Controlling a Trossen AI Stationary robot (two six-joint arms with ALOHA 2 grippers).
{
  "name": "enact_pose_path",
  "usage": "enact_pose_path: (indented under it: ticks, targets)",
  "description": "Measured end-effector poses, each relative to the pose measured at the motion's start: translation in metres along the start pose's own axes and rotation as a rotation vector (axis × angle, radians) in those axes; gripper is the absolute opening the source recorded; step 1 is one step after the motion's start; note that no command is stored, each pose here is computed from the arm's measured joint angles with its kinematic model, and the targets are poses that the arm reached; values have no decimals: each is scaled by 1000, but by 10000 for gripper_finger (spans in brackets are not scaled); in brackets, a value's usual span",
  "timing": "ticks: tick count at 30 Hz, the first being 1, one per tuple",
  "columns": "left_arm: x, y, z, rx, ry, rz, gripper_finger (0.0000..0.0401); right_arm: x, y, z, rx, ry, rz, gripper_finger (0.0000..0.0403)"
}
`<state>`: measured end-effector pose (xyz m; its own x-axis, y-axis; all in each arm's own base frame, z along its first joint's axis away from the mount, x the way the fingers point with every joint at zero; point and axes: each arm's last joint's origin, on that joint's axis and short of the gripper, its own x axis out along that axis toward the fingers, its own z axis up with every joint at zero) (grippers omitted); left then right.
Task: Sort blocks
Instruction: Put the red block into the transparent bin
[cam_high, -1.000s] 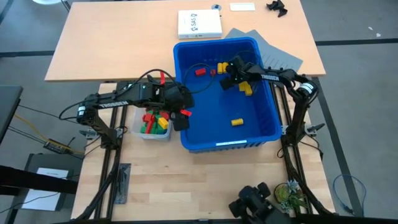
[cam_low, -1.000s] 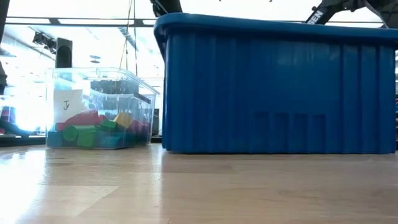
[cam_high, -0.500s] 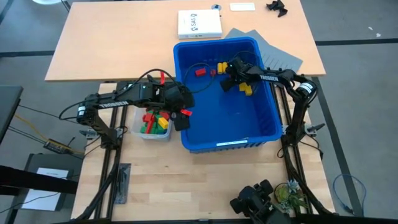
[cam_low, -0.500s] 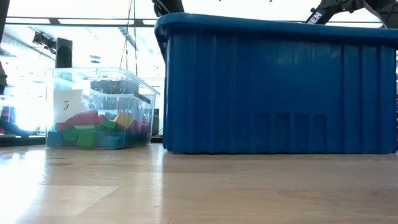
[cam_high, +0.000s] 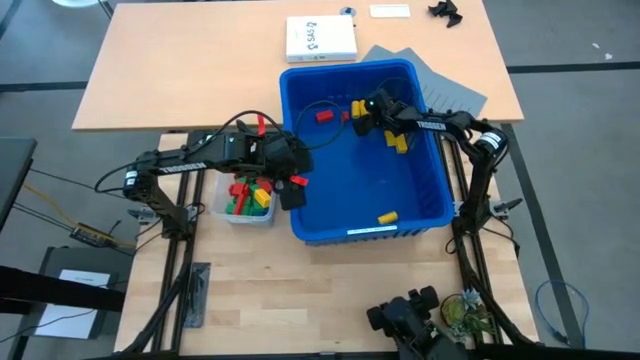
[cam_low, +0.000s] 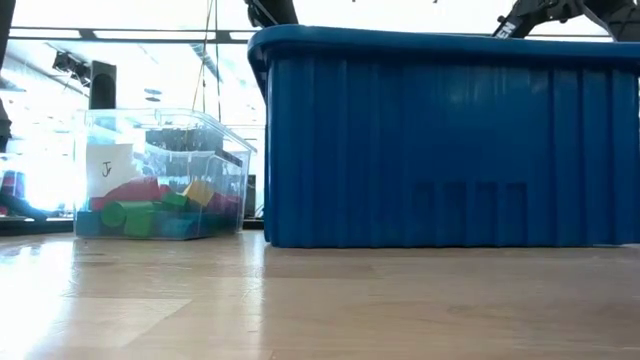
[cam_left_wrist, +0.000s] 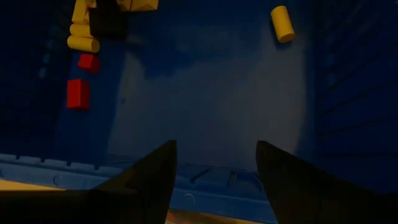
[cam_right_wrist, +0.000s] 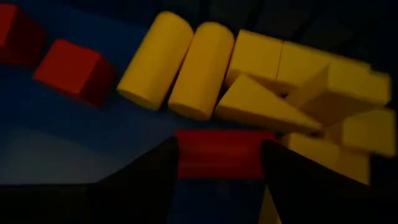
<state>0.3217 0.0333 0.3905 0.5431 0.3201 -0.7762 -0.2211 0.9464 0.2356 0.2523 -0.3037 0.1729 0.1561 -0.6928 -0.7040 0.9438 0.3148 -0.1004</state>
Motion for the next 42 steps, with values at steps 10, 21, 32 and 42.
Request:
enact_pose_path:
  ticks: [10,21,32,42]
  targets:
    - [0,-1,0,3,1,-5,229,27,14,-18,-139,39,71,227]
    - [1,-1,-1,3,3,-8,229,3,32,-23,-352,90,297,227]
    - [1,-1,-1,5,4,-18,229,-73,10,4,-1017,-58,415,227]
    - [1,-2,-1,28,3,-34,229,-50,2,-35,-1192,265,544,227]
